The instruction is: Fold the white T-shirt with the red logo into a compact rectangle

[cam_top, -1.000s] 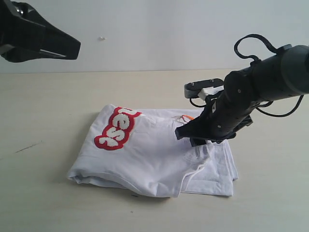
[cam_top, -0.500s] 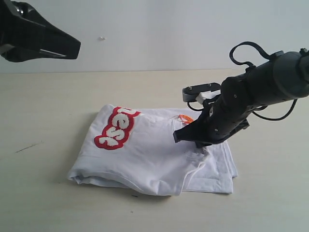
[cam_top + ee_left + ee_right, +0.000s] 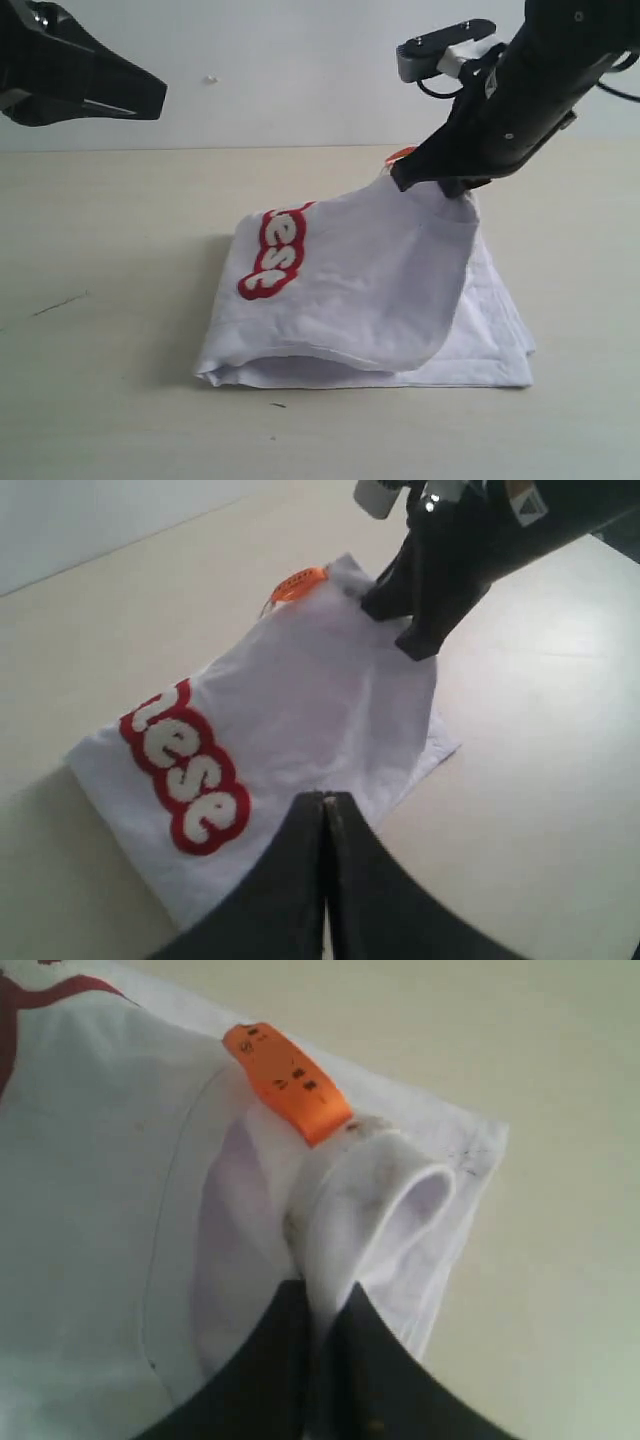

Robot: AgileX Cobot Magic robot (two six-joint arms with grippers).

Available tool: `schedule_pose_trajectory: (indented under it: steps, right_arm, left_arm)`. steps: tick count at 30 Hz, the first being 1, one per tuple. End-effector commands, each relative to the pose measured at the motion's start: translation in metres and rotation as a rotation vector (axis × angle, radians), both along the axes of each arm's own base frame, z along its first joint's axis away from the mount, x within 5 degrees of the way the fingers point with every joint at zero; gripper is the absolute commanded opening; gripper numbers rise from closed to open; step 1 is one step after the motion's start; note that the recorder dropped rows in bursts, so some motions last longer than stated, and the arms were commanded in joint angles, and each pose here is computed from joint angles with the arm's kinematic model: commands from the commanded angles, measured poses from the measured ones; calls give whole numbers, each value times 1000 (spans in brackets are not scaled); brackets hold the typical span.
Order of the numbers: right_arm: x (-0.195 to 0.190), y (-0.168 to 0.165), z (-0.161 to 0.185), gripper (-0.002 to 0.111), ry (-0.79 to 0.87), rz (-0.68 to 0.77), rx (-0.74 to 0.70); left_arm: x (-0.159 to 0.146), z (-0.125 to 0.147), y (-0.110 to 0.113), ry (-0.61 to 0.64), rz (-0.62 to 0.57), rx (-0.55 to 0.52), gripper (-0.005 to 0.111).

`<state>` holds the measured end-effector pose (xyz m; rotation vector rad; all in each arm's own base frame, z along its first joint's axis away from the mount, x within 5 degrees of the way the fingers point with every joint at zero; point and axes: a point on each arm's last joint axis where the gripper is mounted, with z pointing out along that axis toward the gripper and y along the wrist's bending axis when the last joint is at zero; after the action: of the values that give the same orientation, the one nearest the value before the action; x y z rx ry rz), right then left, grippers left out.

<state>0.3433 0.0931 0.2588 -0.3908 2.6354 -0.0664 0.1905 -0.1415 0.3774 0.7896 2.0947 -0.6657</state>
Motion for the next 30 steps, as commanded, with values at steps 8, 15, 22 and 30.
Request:
schedule_pose_trajectory:
  steps: [8, 15, 22, 30]
  right_arm:
    - [15, -48, 14, 0, -55, -110, -615]
    - [32, -58, -11, 0, -31, -152, -875]
    - [47, -70, -30, 0, -58, -188, -1080]
    - [57, -107, -57, 3, -1, -274, -1109]
  left_arm:
    - [-1, 2, 1, -13, 5, -8, 0]
    - [-2, 1, 1, -6, -1, -1, 0]
    - [-2, 1, 1, -4, -2, 0, 0]
    - [-2, 1, 1, 0, -4, 0, 0]
